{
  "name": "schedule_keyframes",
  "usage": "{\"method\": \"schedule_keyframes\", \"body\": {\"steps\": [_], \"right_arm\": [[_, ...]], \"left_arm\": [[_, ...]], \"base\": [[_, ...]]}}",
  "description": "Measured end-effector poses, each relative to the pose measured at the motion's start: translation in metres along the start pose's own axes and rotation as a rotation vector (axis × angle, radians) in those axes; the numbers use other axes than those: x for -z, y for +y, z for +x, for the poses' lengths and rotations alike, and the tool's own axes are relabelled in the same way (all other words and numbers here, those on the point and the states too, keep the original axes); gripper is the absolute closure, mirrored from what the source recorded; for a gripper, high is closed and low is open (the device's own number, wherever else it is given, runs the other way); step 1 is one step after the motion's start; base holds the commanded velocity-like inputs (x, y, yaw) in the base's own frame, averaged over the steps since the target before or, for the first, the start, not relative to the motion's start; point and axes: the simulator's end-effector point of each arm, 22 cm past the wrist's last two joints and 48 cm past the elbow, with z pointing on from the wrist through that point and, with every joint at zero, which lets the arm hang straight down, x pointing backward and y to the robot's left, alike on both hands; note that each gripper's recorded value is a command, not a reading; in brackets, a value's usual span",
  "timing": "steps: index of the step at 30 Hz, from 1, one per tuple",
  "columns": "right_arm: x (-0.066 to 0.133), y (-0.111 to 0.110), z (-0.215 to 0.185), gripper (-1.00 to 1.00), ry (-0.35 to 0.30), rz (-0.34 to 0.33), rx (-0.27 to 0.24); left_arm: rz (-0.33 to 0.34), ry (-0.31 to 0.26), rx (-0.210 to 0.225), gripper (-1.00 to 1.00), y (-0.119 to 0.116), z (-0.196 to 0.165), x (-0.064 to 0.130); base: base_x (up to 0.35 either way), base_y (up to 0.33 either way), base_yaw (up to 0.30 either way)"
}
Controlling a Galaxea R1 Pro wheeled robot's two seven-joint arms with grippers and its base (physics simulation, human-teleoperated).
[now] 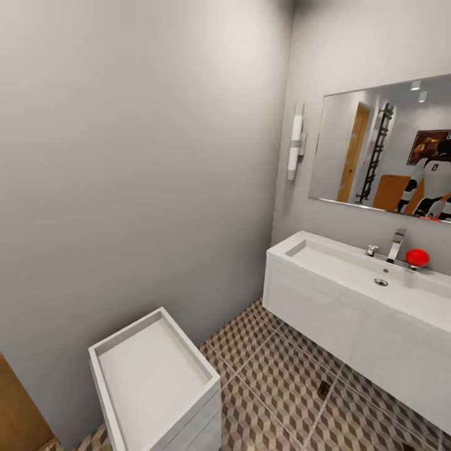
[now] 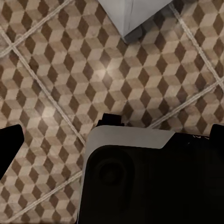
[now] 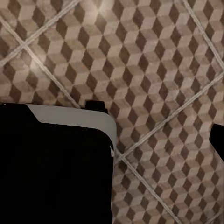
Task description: Take the four mousetraps from the cabinet in the bathroom and place them on the bathroom floor. Make sure all four end up on the same floor surface, and ensure that at least two of them are either under or directly next to the same bathroom sink.
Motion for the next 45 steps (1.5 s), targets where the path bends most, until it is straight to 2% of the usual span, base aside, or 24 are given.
{"method": "schedule_keyframes", "body": {"steps": [45], "right_arm": [[0.0,0.0002,0.0016,-1.0,0.007,0.0,0.0]], "left_arm": [[0.0,0.0,0.0,-1.0,-0.0001,0.0,0.0]], "base": [[0.0,0.0,0.278]]}}
